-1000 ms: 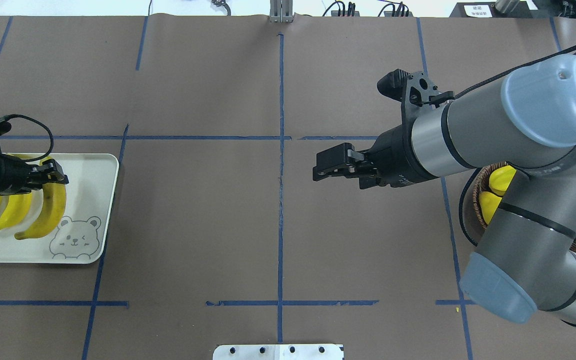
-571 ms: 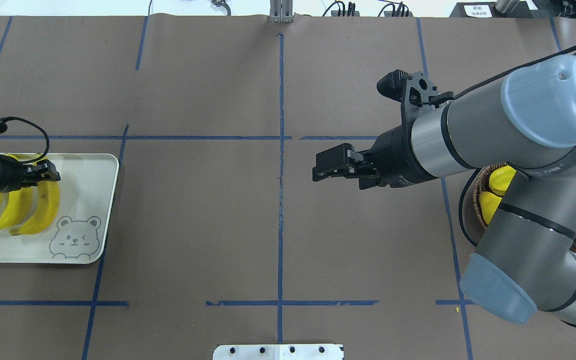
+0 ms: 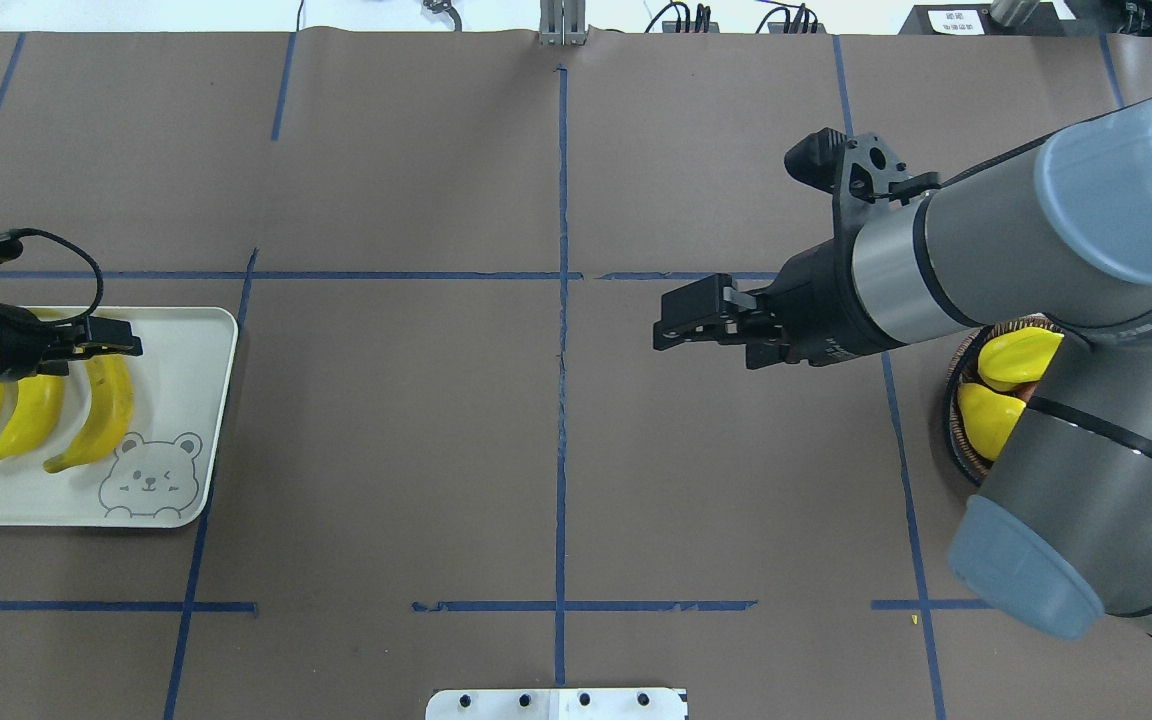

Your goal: Transfer all bananas from basket to plate

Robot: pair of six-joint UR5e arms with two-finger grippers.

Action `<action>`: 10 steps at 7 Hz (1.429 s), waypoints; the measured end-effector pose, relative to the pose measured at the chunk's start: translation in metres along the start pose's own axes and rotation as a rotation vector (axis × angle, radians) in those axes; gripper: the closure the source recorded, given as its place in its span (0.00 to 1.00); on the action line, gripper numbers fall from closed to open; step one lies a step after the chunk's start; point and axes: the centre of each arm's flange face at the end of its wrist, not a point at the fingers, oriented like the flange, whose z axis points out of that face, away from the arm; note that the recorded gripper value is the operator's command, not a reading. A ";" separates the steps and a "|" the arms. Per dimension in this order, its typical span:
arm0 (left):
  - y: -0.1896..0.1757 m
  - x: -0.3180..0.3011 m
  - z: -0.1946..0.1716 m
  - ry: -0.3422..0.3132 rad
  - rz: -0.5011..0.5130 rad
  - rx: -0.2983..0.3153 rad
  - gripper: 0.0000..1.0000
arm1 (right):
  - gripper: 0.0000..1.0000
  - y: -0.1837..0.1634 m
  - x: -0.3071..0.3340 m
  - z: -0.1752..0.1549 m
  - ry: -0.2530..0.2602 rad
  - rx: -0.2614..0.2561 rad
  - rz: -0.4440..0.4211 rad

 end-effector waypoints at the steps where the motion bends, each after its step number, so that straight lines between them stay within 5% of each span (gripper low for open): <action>1: -0.008 0.012 -0.025 0.056 -0.008 -0.027 0.01 | 0.00 -0.002 0.019 -0.012 0.061 0.010 0.041; 3: -0.012 0.043 -0.058 0.143 -0.024 -0.050 0.01 | 0.00 -0.005 0.069 -0.032 0.225 0.032 0.118; 6: -0.015 0.079 -0.073 0.206 -0.071 -0.047 0.01 | 0.00 0.002 0.161 -0.083 0.363 0.021 -0.023; 10: -0.016 0.098 -0.080 0.239 -0.073 -0.046 0.01 | 0.00 -0.025 0.289 -0.118 0.319 -0.038 -0.066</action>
